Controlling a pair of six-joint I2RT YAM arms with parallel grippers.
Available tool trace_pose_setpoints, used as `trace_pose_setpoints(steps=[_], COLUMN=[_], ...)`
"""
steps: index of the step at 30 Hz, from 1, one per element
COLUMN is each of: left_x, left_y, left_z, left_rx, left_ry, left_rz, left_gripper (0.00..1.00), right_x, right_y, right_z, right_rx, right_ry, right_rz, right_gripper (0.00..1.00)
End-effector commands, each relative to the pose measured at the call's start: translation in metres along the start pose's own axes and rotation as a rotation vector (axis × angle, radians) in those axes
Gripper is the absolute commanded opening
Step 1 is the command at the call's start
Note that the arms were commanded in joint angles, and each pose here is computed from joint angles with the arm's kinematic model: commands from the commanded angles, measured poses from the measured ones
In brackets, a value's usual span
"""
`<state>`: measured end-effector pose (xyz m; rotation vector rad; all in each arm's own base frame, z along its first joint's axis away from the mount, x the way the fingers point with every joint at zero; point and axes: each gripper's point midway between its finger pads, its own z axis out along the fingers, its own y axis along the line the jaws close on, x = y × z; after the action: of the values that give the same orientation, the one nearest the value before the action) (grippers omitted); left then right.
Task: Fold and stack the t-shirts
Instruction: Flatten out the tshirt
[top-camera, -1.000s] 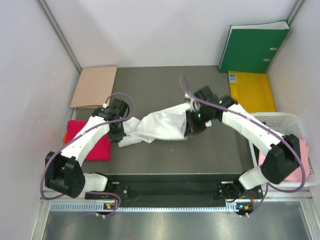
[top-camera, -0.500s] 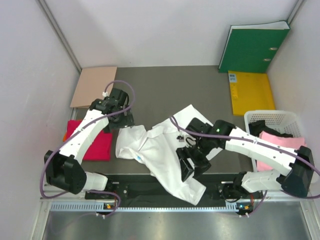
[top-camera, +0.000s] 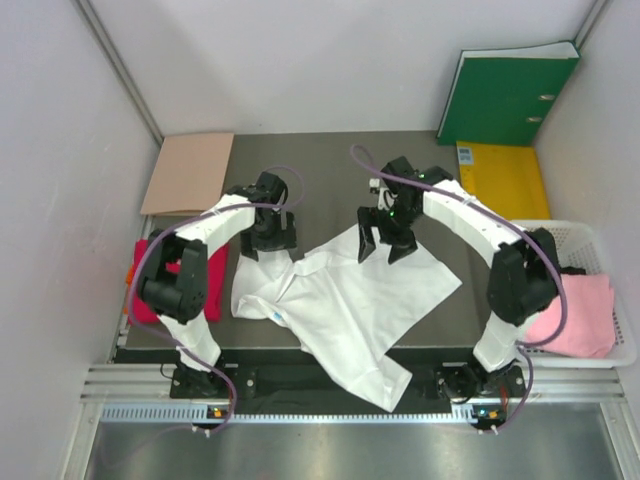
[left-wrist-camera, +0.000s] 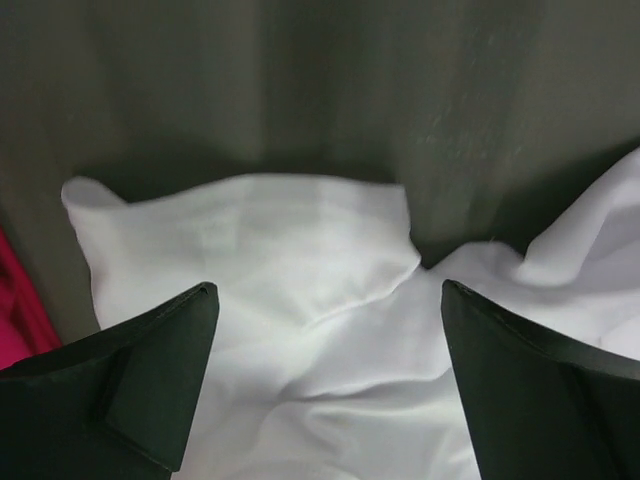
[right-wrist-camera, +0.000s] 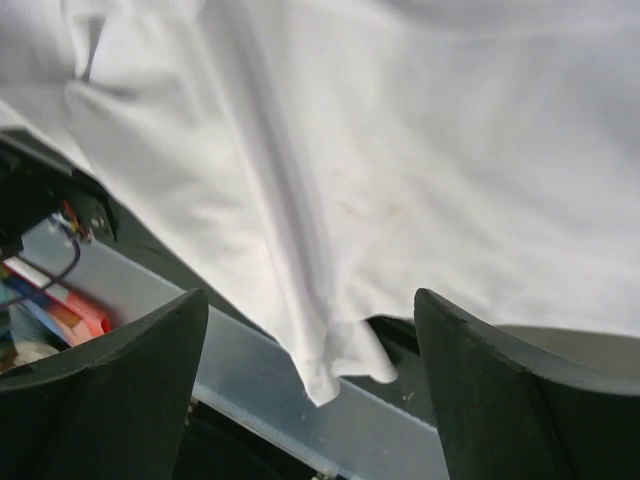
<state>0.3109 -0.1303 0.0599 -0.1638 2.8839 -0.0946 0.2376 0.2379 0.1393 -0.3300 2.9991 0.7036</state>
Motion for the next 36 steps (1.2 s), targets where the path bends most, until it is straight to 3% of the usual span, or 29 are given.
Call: trace_pose_setpoints(steps=[1, 10, 16, 24, 31, 36], left_x=[-0.04, -0.048, -0.067, -0.081, -0.059, -0.046], left_y=[-0.014, -0.015, 0.002, 0.052, 0.101, 0.085], left_z=[0.009, 0.027, 0.006, -0.016, -0.01, -0.003], left_rx=[0.005, -0.011, -0.04, -0.096, 0.169, 0.322], left_ry=[-0.069, -0.056, -0.137, -0.185, -0.151, -0.106], left_rz=[0.031, 0.033, 0.006, -0.032, -0.196, -0.176], left_gripper=[0.97, 0.95, 0.99, 0.99, 0.99, 0.99], right_x=[-0.065, -0.083, -0.083, -0.089, -0.089, -0.09], right_y=[-0.021, -0.065, -0.091, -0.105, -0.106, -0.106], right_z=[-0.009, -0.026, -0.03, -0.023, -0.015, -0.011], right_rx=[0.022, 0.077, 0.09, 0.091, 0.073, 0.063], right_ry=[-0.144, -0.216, -0.24, -0.238, -0.221, -0.209], right_rz=[-0.011, 0.068, 0.126, 0.144, 0.154, 0.154], right_gripper=[0.83, 0.82, 0.82, 0.82, 0.82, 0.82])
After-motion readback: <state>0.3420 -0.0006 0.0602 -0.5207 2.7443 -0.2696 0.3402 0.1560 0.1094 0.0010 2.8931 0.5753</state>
